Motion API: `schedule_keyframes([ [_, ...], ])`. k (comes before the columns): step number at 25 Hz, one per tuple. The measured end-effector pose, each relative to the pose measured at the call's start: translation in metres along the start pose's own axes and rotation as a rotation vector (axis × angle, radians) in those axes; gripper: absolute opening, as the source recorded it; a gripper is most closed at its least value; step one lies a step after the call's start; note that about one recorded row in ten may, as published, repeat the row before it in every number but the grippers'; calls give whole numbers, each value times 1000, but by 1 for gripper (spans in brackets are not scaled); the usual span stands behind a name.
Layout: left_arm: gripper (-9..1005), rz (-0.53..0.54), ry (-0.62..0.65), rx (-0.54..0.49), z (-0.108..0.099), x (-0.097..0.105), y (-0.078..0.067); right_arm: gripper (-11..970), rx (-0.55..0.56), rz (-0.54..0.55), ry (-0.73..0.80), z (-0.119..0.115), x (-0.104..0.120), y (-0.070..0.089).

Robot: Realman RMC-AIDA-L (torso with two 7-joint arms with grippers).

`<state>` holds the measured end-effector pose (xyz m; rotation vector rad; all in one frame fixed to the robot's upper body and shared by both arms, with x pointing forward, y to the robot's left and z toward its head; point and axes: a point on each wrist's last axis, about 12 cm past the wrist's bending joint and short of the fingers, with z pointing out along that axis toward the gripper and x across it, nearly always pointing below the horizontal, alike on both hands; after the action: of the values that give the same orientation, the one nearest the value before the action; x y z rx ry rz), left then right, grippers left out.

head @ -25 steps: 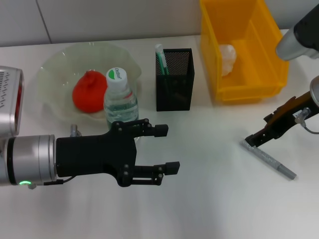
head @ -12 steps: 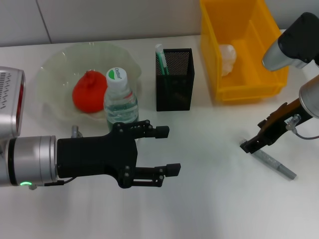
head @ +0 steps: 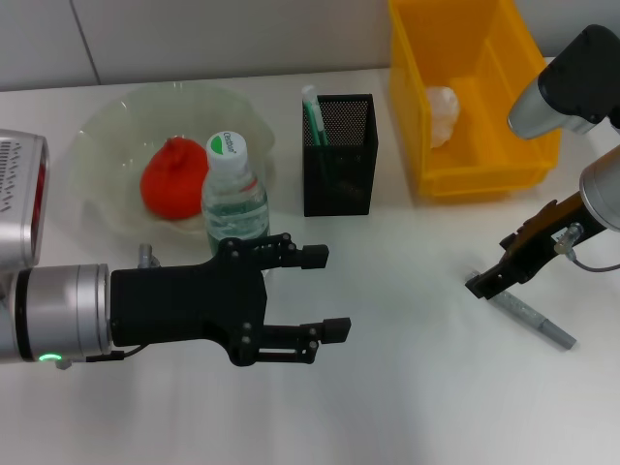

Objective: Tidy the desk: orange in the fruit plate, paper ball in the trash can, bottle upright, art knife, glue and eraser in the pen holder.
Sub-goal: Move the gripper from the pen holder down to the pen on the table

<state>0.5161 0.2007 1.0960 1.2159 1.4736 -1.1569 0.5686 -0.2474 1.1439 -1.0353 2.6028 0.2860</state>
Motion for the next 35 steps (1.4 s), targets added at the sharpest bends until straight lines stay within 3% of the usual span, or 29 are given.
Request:
schedule_keyframes([
  [19, 802, 0, -2, -4, 0, 2, 0, 716, -11, 12, 5, 4, 0, 0],
  [24, 802, 1, -2, -5, 0, 2, 0, 630, -10, 24, 5, 4, -1, 0],
  [32, 802, 12, -13, -13, -1, 1, 1, 622, -9, 22, 8, 5, -1, 1],
  [35, 802, 12, -17, -13, -1, 1, 0, 547, -14, 27, 15, 7, 1, 1],
])
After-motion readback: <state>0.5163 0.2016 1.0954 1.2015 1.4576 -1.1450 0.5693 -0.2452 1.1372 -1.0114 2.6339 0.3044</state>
